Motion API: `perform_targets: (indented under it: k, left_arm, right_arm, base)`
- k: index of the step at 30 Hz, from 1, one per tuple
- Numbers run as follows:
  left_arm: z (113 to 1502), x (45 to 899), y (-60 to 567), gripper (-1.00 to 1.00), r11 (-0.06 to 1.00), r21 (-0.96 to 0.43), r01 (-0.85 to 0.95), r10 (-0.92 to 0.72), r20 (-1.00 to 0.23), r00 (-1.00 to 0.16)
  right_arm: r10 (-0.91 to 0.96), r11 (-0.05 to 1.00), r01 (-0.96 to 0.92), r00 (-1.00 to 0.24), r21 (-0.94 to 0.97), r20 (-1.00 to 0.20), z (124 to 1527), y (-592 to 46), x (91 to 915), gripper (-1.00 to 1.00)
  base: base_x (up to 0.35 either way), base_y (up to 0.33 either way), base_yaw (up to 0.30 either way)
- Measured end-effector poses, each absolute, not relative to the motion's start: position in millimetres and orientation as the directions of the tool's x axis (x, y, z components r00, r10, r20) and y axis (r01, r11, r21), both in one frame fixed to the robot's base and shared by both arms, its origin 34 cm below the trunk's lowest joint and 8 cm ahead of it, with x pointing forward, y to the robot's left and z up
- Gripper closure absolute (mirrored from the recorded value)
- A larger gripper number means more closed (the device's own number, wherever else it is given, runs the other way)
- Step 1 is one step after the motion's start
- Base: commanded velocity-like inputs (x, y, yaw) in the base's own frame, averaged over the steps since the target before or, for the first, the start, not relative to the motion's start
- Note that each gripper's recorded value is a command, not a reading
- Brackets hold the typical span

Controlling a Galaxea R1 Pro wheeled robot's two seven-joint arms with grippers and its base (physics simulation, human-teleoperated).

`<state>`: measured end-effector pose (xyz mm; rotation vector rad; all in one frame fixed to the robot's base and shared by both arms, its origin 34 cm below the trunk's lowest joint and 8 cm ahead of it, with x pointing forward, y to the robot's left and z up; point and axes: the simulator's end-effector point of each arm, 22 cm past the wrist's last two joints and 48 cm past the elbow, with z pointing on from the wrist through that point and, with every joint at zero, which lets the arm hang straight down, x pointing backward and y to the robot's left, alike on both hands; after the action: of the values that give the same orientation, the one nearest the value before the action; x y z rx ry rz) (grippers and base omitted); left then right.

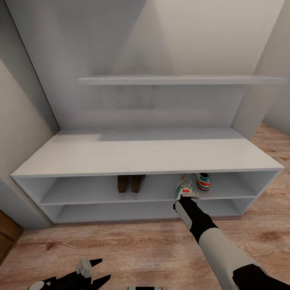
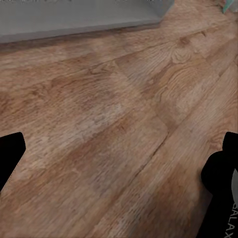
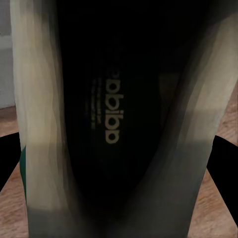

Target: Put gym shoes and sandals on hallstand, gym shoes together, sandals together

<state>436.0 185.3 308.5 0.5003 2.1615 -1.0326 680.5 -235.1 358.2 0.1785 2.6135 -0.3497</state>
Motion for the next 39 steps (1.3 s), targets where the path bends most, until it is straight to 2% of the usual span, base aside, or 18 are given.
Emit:
perform_targets:
  k: [31, 33, 34, 39]
  left_arm:
    - [308.3, 435.6, 185.4, -1.0, 0.611, -0.528, 0.589, 0.05, -0.717, -0.695]
    - [308.9, 435.8, 185.4, -1.0, 0.611, -0.527, 0.59, 0.05, -0.719, -0.694]
    - [308.6, 435.7, 185.4, -1.0, 0.611, -0.528, 0.59, 0.05, -0.718, -0.694]
    - [308.6, 435.7, 185.4, -1.0, 0.611, -0.528, 0.59, 0.05, -0.718, -0.694]
  right_arm:
    - [0.063, 0.958, 0.189, -0.87, -0.214, -0.488, 357.9, -236.0, 680.2, 1.0]
    - [0.045, 0.959, 0.166, -0.888, -0.228, -0.457, 359.7, -235.4, 675.8, 1.0]
    - [0.063, 0.959, 0.189, -0.87, -0.213, -0.489, 359.1, -235.3, 680.7, 1.0]
    - [0.059, 0.958, 0.186, -0.87, -0.217, -0.489, 359.9, -236.0, 681.0, 1.0]
  base:
    - [0.086, -0.037, 0.0]
    - [0.241, 0.0, 0.0]
    - [0.154, 0.0, 0.0]
    - [0.064, 0.0, 0.0]
